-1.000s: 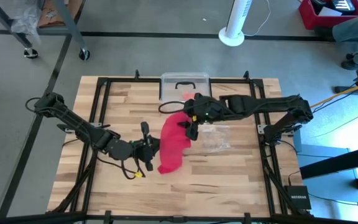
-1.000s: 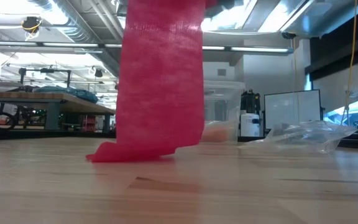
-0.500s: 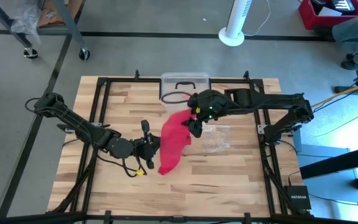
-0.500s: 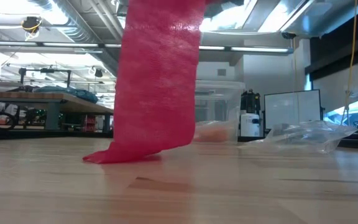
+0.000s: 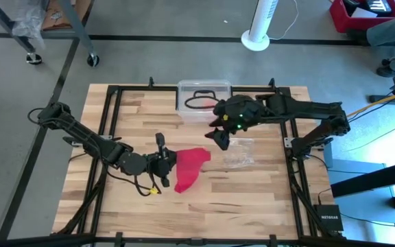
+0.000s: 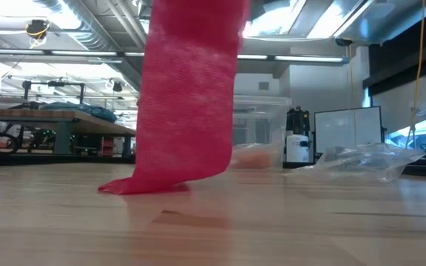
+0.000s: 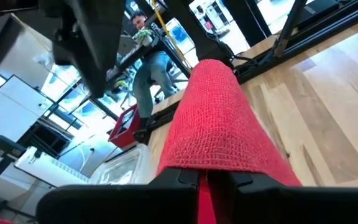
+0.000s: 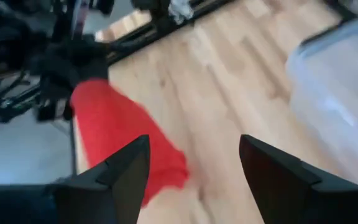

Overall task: Roll bandage
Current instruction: Roll the red bandage

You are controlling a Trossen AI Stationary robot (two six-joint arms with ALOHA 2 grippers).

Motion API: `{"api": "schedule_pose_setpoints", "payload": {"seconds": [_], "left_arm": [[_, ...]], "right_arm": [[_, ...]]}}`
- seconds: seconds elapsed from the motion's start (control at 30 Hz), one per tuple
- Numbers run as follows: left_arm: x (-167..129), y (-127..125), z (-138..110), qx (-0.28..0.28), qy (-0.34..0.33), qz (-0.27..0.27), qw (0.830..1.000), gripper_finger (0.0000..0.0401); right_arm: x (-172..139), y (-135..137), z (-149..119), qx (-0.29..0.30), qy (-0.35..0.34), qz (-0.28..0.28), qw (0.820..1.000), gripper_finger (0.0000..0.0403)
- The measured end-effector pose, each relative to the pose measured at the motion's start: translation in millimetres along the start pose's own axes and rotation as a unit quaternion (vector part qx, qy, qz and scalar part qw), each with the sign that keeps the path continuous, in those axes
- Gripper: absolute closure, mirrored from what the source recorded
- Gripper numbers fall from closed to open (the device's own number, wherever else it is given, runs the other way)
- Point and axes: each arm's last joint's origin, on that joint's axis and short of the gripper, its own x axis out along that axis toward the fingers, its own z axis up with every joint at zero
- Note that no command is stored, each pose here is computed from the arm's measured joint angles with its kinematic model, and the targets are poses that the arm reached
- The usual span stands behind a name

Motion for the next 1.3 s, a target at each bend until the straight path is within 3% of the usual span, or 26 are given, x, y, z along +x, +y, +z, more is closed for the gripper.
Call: {"api": "schedule_pose_setpoints", "payload": {"seconds": [0.13,0.23,0.4,0.57,0.67,0.77,0.93,1.3], "left_arm": [[0.2,0.2,-0.2,-0.001,0.001,0.0,1.0,0.0397],[0.1,0.1,-0.1,-0.009,0.0,0.0,1.0,0.0397],[-1.1,0.4,3.3,-0.026,-0.012,0.003,1.0,0.0397],[-2.3,3.0,9.4,-0.049,-0.036,0.013,0.998,0.0397],[-2.4,3.0,9.6,-0.05,-0.037,0.013,0.998,0.0397],[-2.4,3.0,9.6,-0.05,-0.037,0.013,0.998,0.0397],[-2.4,3.0,9.4,-0.049,-0.037,0.013,0.998,0.0397],[-1.6,3.7,9.0,-0.046,-0.035,0.015,0.998,0.0397]], "right_arm": [[-1.5,0.1,-14.7,0.011,0.082,0.015,0.996,0.0155],[-10.8,14.4,-29.4,-0.021,0.094,-0.006,0.995,0.0155],[-12.1,57.8,-70.2,-0.158,0.084,-0.018,0.984,0.0155],[13.0,92.8,-124.4,-0.281,0.011,-0.015,0.96,0.0155],[37.8,95.3,-156.8,-0.324,-0.087,-0.062,0.94,0.0155],[60.6,81.4,-182.5,-0.32,-0.155,-0.068,0.932,0.0155],[90.1,46.2,-202.4,-0.267,-0.223,-0.039,0.937,0.0155],[127.0,11.3,-196.3,-0.238,-0.199,0.027,0.95,0.0155]]}}
